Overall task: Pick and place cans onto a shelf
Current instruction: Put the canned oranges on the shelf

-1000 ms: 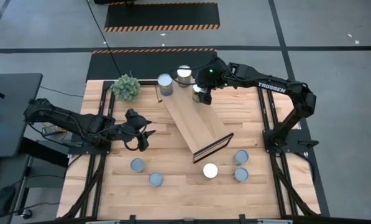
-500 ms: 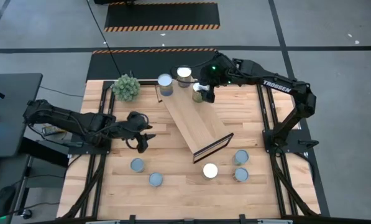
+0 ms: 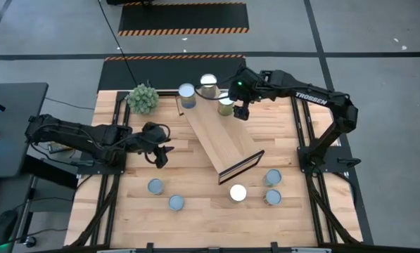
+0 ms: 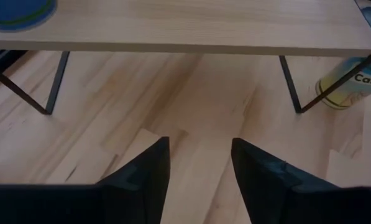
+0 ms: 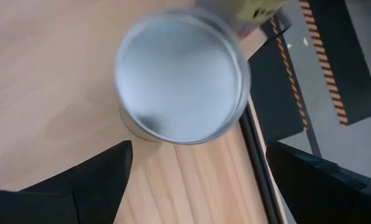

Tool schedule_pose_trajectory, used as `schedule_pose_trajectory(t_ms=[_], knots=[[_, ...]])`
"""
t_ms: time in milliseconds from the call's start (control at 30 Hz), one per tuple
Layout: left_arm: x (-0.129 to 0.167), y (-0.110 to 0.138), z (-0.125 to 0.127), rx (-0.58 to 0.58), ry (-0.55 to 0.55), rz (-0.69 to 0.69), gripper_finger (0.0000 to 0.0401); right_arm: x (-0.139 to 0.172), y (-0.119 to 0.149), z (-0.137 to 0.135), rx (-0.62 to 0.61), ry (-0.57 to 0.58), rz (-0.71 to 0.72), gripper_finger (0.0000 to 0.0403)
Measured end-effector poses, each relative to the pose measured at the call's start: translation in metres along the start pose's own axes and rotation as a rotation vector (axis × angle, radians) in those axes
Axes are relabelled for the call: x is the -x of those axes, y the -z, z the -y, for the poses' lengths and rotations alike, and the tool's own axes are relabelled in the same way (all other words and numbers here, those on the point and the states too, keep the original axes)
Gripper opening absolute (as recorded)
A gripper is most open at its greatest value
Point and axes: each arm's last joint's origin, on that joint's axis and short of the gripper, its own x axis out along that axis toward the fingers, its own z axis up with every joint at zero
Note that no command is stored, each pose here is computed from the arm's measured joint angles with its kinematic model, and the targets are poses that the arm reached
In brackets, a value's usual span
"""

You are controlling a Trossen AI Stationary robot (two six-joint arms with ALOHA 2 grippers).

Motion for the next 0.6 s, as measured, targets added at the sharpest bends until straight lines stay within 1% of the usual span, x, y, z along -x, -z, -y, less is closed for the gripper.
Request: schedule_pose_trajectory(t_ms=[133,267,433,600], knots=[[0.0,0.0,0.0,-0.001,0.0,0.0,0.0176,-0.018,0.004,0.0,-0.01,0.011,0.014,0.0377],[0.0,0.0,0.0,-0.001,0.002,-0.001,0.0176,-0.03,0.006,0.004,-0.006,0.055,0.045,0.0377],[0.0,0.0,0.001,0.0,0.027,-0.014,0.0176,-0.036,0.004,0.011,-0.004,0.086,0.096,0.0377],[0.0,0.0,0.001,0.0,0.032,-0.017,0.0176,-0.037,0.005,0.014,0.001,0.091,0.096,0.0377]])
